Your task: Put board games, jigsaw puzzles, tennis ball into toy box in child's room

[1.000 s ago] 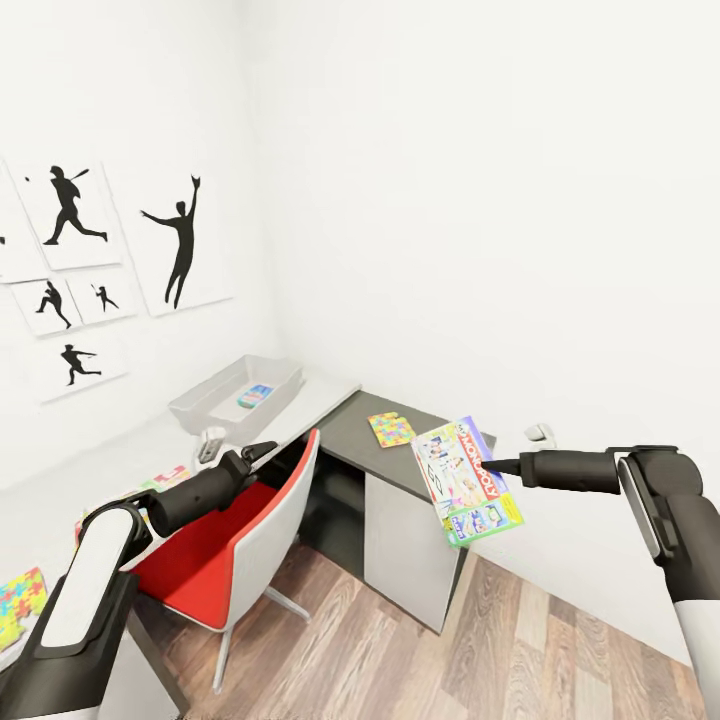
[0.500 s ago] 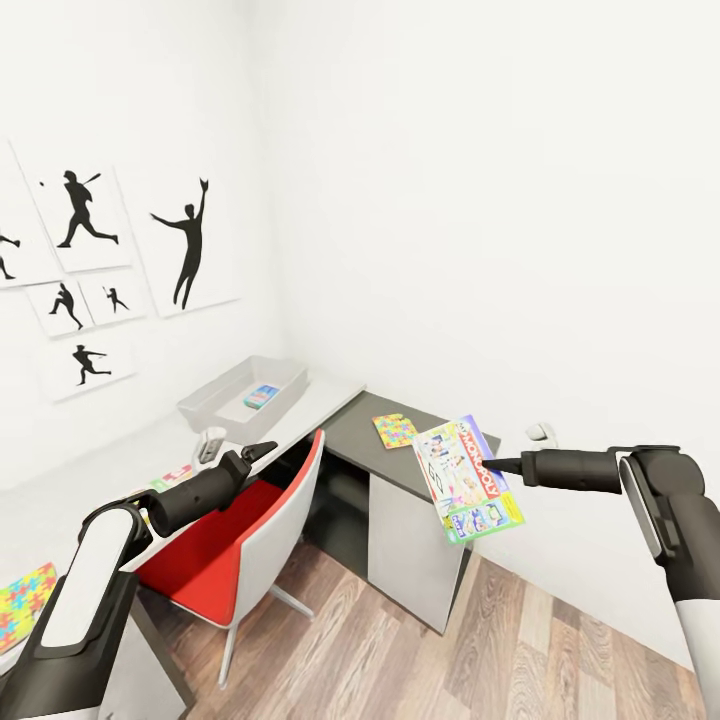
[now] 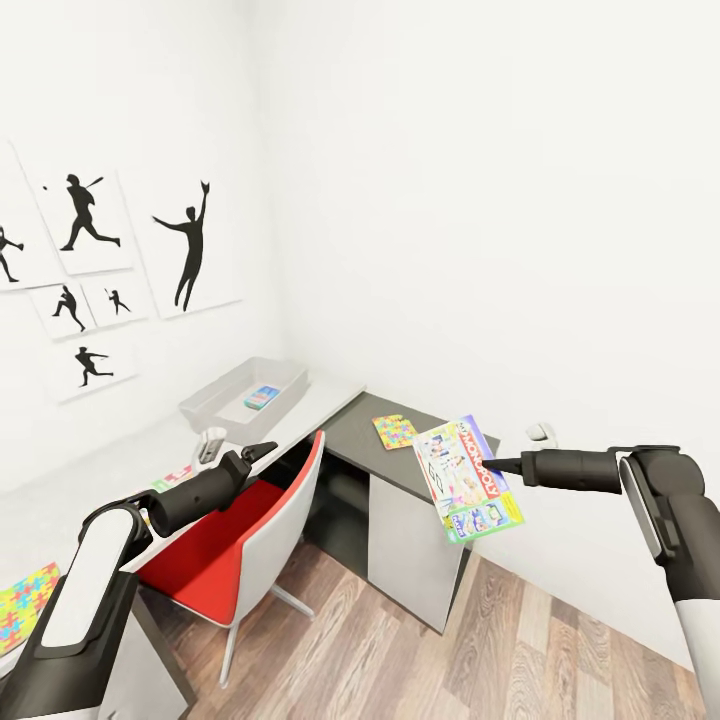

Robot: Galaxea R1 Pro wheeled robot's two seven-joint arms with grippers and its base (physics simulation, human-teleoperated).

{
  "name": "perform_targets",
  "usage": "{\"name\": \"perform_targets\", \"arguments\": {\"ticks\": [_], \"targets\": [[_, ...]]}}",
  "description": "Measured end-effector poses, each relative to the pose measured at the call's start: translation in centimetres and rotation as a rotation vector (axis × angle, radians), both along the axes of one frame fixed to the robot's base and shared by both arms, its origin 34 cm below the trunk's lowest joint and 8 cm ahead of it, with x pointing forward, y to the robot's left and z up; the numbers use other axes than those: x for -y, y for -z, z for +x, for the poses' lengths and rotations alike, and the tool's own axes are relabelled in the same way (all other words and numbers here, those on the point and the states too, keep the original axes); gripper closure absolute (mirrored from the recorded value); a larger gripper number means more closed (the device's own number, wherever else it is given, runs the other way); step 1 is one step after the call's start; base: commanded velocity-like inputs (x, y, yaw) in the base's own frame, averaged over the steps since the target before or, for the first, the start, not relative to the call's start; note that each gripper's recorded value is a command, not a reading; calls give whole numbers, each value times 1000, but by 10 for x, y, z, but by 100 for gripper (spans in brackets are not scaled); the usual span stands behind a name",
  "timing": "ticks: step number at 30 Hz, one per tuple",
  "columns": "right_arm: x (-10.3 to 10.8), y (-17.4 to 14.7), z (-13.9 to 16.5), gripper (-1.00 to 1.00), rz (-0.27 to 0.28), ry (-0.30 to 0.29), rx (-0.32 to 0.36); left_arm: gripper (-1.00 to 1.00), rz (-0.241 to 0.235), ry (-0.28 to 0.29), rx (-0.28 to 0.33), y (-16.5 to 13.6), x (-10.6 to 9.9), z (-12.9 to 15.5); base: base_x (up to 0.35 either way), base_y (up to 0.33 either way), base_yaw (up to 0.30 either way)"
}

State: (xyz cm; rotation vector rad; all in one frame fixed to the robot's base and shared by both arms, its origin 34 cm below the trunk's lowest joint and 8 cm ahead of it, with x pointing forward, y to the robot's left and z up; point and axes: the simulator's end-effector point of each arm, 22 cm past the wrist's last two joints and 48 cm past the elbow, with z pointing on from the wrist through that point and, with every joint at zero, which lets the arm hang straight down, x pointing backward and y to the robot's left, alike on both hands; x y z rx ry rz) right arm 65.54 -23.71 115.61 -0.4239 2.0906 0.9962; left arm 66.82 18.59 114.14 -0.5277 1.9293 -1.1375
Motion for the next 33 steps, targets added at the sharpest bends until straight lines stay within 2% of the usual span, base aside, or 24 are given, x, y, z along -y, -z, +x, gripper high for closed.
{"name": "perform_targets", "arguments": {"ticks": [10, 15, 23, 25, 28, 33], "targets": [[0, 1, 0, 100, -2, 1, -2, -100, -2, 1, 0, 0, 0, 0, 0, 0, 0], [1, 6, 1, 100, 5, 5, -18, -100, -28, 11, 1, -3, 3, -1, 0, 0, 0], [2, 9, 0, 100, 7, 5, -27, -100, -32, 12, 0, -4, 0, -2, 0, 0, 0], [-6, -2, 1, 100, 33, -13, -8, -100, -41, -5, 3, -2, -9, -3, 0, 0, 0], [-8, -3, 2, 100, 32, -15, -7, -100, -33, -28, -7, 4, -22, -4, 0, 0, 0], [-8, -3, 2, 100, 31, -15, -7, -100, -34, -30, -7, 4, -23, -4, 0, 0, 0]]}}
